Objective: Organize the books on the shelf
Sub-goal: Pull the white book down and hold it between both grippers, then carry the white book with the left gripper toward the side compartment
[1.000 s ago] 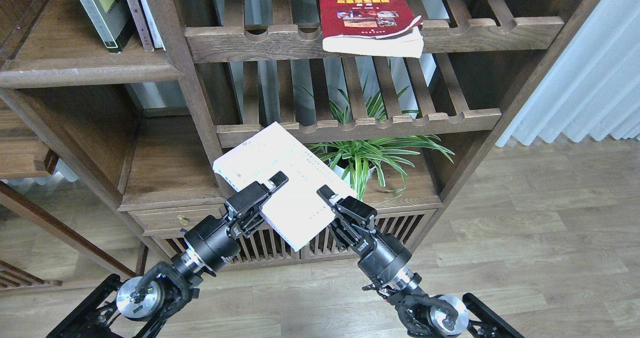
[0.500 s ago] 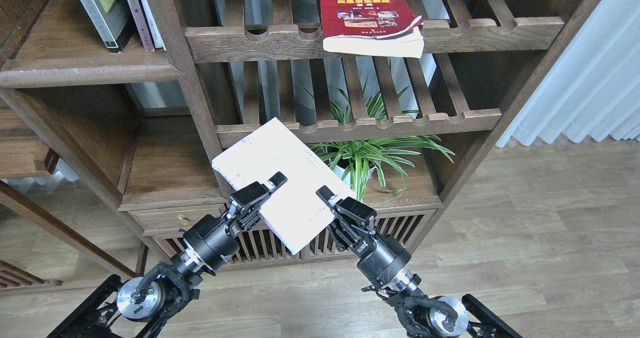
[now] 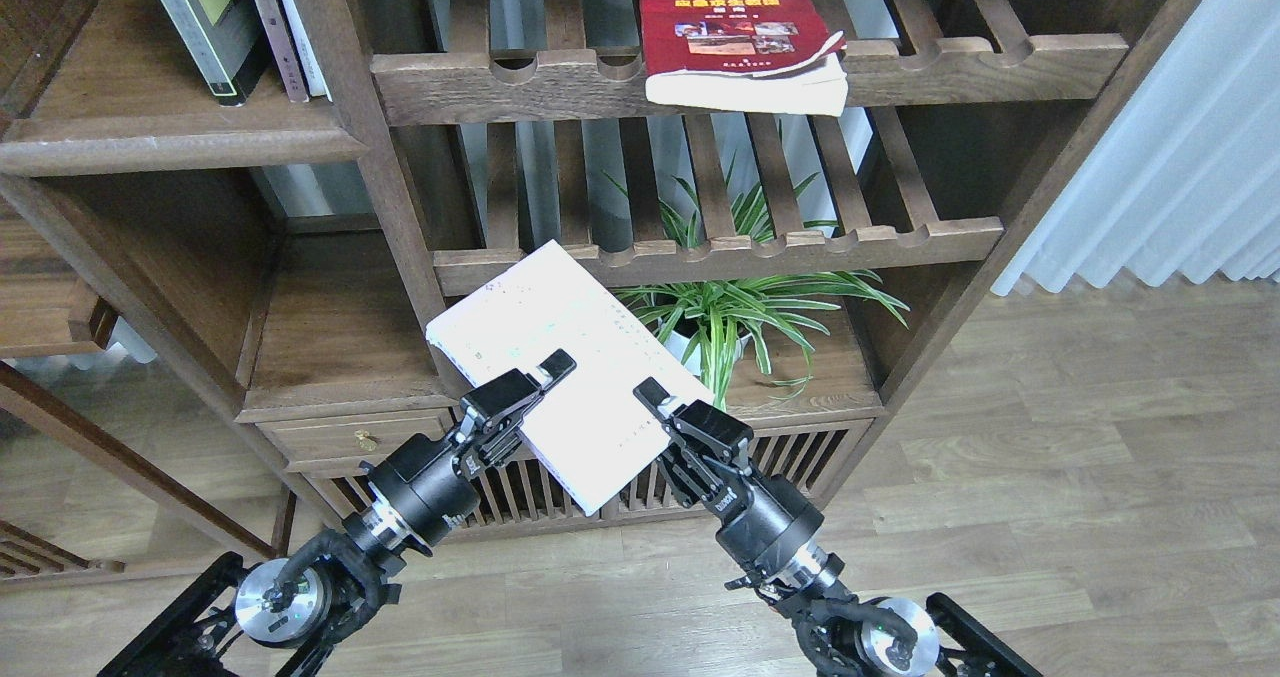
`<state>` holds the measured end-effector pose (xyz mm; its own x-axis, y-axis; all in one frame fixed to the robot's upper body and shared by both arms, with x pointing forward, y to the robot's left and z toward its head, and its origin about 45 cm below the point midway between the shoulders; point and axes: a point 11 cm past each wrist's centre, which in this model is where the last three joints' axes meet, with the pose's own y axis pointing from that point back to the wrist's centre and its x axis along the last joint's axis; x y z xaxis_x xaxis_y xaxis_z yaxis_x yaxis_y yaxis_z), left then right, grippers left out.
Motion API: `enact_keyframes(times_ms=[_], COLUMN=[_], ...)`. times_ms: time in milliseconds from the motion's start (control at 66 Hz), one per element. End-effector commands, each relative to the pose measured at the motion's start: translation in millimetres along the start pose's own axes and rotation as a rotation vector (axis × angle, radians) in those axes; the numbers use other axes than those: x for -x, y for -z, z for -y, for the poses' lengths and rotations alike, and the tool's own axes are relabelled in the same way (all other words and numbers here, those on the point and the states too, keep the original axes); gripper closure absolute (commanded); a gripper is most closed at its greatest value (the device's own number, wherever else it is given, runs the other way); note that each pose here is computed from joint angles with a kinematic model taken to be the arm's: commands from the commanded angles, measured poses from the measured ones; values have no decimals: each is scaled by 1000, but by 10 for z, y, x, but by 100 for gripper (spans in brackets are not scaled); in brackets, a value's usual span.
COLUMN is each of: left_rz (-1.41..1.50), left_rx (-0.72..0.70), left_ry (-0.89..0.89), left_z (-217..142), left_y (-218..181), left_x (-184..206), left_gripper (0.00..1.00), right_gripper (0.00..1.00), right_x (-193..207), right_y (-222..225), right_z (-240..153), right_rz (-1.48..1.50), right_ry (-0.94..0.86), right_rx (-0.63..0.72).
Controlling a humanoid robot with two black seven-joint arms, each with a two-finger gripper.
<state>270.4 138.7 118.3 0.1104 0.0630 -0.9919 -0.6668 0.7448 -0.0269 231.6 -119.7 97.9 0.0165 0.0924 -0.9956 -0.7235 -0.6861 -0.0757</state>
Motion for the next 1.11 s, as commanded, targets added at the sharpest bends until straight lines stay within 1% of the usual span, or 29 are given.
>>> enact_keyframes(times_ms=[0,76,197,288,318,333,485,773,1030,1091], left_rz=[3,5,12,27,38,60,138,306,455,509], left_rx=[1,3,8,-4,-8,-9,-22,-71,-109,-122], left_ry=[-3,-5,2,0,-4,-1,-25,16,-52,-92], left_z=[-7,-20,-20,-46,-67,-98,-235,-174,-341,-445], left_y=[-13,-30,-61,-82,-105,-166,-384,-720,-975,-1081], left_x=[-4,-8,21,38,43,86,150,542,624,635], left_gripper=[94,94,94,93,93,93,92,92,91,91], right_gripper=[12,9,9,9,9,9,8,7,4,4], right_x=[9,14,12,45,60,84,154,244,221,226], right_y=[18,25,81,239,322,434,630,718,768,758], right_z=[6,10,-1,-22,-35,-51,-73,10,96,120], right_rz=[-4,-5,-9,-16,-20,-26,-41,-61,-52,-53], right_ry=[2,4,2,11,15,22,41,61,-7,-9], right_rx=[-3,-4,-26,-103,-147,-206,-285,-288,-283,-275])
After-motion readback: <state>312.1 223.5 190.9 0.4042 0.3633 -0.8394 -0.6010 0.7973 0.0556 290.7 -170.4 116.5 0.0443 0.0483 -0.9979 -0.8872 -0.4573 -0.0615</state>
